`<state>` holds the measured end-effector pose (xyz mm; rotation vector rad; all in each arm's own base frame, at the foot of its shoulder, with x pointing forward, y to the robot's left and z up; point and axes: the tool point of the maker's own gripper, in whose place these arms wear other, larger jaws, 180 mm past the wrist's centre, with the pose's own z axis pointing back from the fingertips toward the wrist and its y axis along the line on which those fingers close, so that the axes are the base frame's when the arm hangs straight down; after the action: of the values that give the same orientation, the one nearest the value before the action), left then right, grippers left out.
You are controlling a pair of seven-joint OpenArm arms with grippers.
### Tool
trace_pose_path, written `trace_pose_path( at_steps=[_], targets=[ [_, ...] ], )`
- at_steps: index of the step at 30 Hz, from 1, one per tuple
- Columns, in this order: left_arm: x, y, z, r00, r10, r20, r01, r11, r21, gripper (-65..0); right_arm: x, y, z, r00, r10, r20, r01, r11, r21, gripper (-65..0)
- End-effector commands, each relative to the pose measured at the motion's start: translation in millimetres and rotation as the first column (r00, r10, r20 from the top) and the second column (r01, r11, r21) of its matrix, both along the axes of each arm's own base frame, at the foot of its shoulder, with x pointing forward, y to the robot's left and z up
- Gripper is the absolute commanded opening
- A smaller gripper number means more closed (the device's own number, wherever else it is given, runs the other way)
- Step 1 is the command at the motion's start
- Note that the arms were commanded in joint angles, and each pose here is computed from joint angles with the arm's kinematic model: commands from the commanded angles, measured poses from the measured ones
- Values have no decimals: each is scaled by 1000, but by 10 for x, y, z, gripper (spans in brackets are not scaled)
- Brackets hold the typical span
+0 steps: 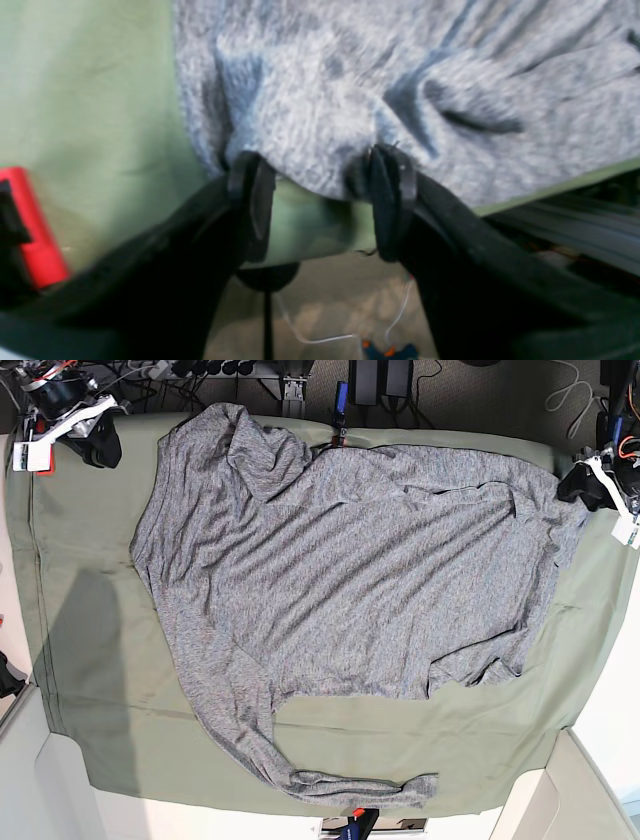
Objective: Fold the T-shirt properly
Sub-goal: 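Lift and pull the grey shirt outward with both grippers, spreading it flat, then release the shirt and move both grippers toward the shirt's hem corners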
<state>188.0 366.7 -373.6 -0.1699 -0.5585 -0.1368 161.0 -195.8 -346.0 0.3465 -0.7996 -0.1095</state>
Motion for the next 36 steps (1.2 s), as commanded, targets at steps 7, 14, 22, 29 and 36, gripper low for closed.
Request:
trace_pose_path(
  at_steps=[7, 14, 22, 29, 36],
  targets=[
    [259, 115, 300, 999, -32, 30, 31, 999, 28, -321, 117, 4, 161, 997, 11, 82, -11, 1000, 0, -336],
    [393, 298, 459, 997, -59, 47, 52, 991, 126, -321, 318, -84, 218, 993, 9, 118, -1, 998, -66, -318],
    [530, 364, 627, 992, -77, 100, 60, 986, 158, -321, 317, -340, 312, 990, -40, 135, 56, 992, -116, -318],
    [887, 335, 944, 971, -73, 226, 41, 989, 144, -321, 545, -661, 474, 985, -21, 174, 65, 966, -251, -318],
    [1133, 358, 1181, 946, -65, 316, 22, 990, 138, -321, 897, -1097, 440, 980, -70, 187, 118, 958, -263, -318]
  ],
)
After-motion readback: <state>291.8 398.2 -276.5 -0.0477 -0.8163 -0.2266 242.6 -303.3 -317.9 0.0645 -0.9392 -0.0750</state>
